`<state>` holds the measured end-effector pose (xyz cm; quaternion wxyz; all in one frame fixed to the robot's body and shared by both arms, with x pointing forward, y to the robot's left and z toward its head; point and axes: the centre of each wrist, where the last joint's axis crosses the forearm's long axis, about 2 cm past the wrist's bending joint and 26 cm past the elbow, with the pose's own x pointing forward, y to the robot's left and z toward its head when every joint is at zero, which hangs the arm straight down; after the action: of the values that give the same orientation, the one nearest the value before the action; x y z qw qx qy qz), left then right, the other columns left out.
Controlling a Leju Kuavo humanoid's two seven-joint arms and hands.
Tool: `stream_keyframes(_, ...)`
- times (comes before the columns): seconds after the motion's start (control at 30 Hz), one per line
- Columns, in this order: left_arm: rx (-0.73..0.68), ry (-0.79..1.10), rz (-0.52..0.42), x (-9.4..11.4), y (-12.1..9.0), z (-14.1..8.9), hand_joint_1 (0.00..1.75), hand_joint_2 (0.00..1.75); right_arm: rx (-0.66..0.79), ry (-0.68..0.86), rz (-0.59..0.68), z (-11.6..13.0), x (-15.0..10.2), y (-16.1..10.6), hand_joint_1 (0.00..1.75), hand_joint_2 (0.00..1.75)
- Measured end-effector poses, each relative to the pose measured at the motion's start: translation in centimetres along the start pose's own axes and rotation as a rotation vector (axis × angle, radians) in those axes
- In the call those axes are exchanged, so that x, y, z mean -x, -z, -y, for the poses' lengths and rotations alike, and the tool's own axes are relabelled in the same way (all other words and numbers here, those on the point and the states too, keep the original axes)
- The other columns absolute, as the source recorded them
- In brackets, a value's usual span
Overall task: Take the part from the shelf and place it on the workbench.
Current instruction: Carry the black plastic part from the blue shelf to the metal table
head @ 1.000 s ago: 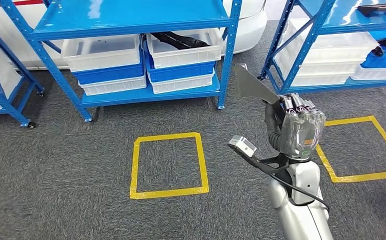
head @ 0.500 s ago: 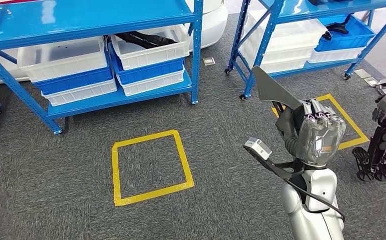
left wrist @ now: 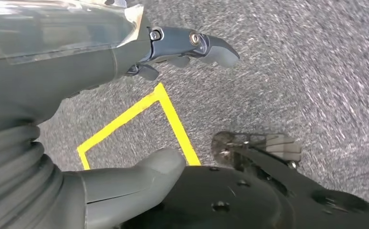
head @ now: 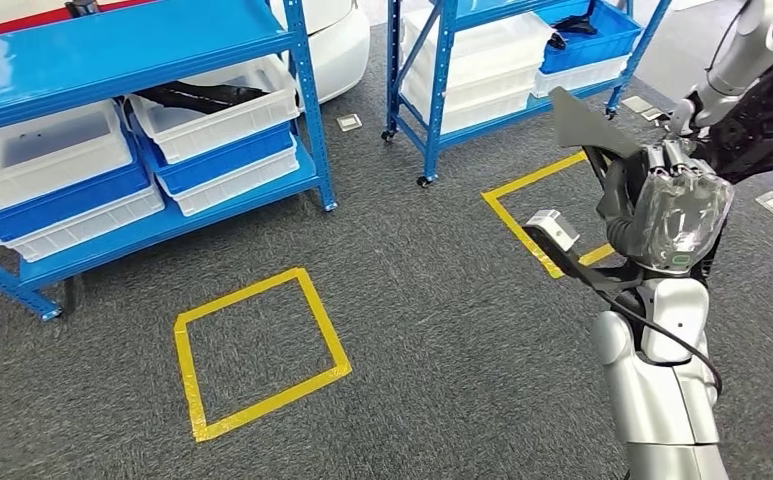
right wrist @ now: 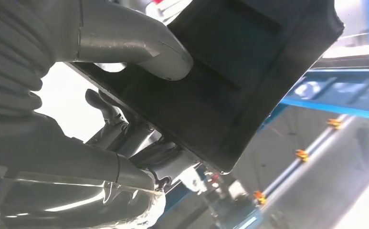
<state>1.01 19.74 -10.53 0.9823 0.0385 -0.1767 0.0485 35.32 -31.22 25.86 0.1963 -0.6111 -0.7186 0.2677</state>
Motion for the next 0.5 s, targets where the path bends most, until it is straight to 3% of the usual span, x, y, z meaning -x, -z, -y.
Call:
stream_keyframes(0.3,0.005,-0.002,-0.002,-0.1,-0.1,0.6,0.0,1.75,0.0,-0.067,-0.023,-0.3,2.9,2.3,1.75,1.75)
stream_keyframes(0.5,-0.022,0.001,-0.026,0.0,-0.2,0.7,0.0,1.75,-0.029,-0.109,-0.046,-1.6,5.5,5.8,1.75,1.75)
